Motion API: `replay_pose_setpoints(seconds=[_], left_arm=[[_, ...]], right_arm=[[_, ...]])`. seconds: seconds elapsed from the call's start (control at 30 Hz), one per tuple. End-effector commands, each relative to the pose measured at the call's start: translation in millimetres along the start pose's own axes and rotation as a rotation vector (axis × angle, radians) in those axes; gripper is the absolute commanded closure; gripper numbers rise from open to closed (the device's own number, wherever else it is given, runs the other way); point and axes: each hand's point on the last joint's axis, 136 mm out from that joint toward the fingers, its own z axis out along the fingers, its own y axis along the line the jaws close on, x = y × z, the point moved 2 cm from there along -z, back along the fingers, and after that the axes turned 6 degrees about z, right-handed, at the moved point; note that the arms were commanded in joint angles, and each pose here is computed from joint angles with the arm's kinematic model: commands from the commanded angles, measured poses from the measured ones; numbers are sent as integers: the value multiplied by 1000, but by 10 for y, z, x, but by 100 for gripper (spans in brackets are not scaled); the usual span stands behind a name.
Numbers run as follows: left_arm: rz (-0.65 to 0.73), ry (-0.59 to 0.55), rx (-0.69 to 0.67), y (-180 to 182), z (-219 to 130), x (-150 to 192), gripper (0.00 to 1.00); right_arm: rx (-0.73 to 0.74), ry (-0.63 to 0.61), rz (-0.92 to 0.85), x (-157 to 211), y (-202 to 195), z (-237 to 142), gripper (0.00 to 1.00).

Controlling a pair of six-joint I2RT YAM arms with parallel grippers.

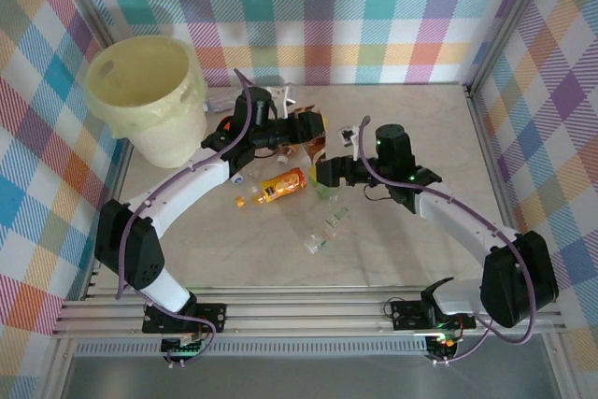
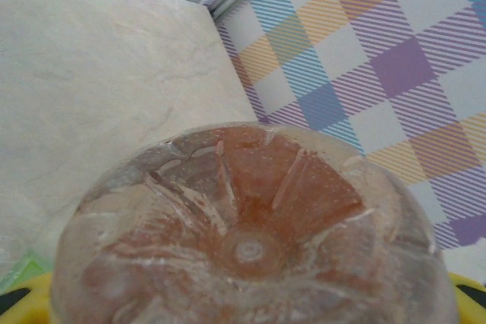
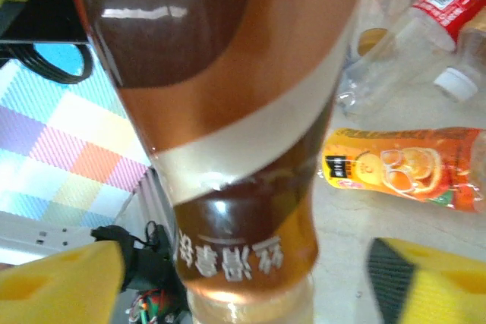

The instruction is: Put the plastic bottles in the bin

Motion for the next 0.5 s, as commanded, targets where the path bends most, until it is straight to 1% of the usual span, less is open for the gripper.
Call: replay_pose_setpoints(seconds=[0.0, 0.2, 0.27, 0.3, 0.47], left_arm=[[36, -40, -81, 38, -62, -112, 57], [78, -72, -226, 184, -207, -181, 57], [114, -88, -291, 228, -300, -241, 57], [130, -74, -334, 275, -351, -221, 57], [239, -92, -494, 344, -632, -361, 57]], right_arm=[[76, -46, -68, -83, 18, -106, 0], [179, -109, -115, -124, -74, -217, 0], [239, -150, -89, -171, -155, -267, 0], [256, -164, -84, -187, -174, -281, 0], [311, -218, -79, -246, -264, -320, 0]])
